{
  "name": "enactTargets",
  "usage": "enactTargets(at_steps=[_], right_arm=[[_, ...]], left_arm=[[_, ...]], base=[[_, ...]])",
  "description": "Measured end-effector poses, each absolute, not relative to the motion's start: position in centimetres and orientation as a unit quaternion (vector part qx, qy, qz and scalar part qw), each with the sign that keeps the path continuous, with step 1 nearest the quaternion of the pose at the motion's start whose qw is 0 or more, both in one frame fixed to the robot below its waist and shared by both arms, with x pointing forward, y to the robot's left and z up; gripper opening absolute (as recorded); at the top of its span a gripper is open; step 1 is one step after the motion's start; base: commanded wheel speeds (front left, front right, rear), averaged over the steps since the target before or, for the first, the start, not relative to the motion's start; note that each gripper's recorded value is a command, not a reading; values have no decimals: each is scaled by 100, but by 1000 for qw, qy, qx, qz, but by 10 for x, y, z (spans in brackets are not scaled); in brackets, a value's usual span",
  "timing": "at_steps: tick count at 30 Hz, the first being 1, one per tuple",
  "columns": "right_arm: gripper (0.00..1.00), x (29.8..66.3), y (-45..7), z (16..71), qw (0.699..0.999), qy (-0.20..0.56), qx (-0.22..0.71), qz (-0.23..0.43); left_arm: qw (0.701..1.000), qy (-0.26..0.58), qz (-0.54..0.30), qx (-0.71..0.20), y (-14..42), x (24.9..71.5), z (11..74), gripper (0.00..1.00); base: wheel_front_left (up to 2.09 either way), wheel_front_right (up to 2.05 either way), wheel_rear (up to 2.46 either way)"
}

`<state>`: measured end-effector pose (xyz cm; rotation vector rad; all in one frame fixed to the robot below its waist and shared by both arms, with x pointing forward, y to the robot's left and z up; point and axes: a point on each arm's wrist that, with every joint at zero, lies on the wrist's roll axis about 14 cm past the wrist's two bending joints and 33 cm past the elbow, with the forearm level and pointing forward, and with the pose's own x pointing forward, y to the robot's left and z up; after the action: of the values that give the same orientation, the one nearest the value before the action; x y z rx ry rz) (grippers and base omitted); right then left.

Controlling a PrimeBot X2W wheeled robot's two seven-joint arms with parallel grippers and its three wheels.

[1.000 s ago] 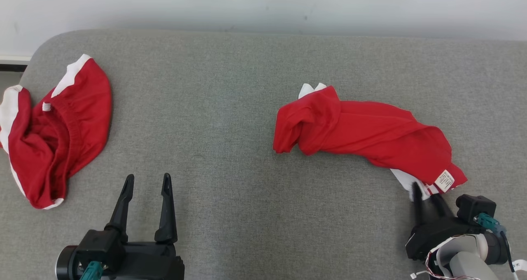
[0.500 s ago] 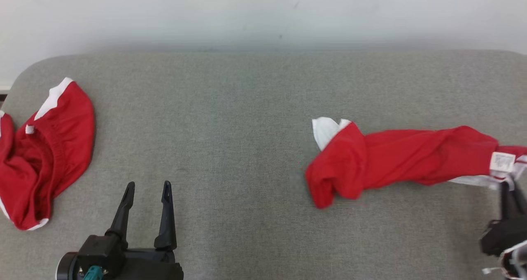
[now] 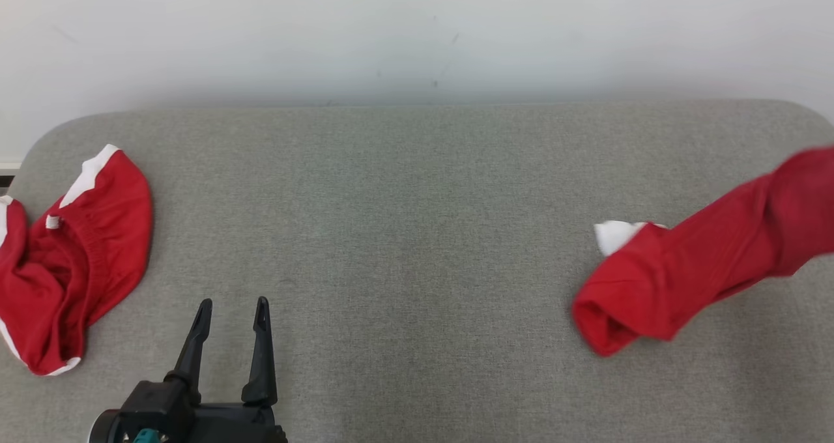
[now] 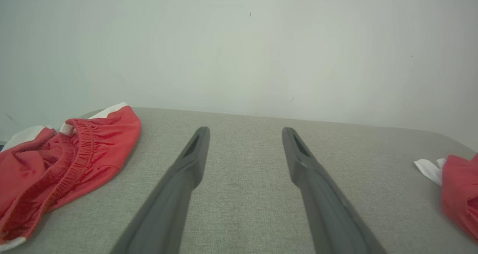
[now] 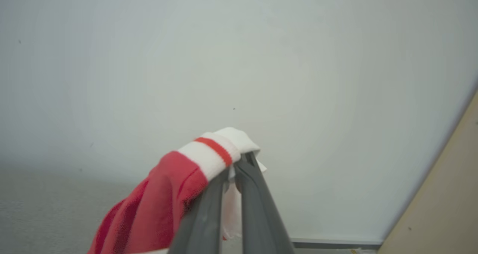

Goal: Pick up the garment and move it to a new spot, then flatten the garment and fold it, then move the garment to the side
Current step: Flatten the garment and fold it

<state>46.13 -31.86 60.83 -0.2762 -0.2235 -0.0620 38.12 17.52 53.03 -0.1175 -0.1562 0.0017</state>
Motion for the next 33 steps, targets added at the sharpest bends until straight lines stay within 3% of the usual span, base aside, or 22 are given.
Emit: enactTargets(at_steps=[6,11,21,27,33], right_arm=[[0,482,-261,684,962,-200,-180,38],[0,491,-187,701,946,-232,-183,129],[0,482,-12,620,916,-167,-119,345],[0,441,83,572,873,-120,-90,464],[0,397,138,545,835,-88,-65,539]], left_arm=[[995,-82,11,-60,183,376,533,100],[994,-84,24,-61,191,371,534,100],[993,-81,59,-62,209,358,532,100],[992,-74,82,-65,221,353,528,100],[991,-67,98,-65,227,350,523,100]], base=[[0,0,0],[0,0,0],[0,0,0],[0,0,0],[0,0,0]])
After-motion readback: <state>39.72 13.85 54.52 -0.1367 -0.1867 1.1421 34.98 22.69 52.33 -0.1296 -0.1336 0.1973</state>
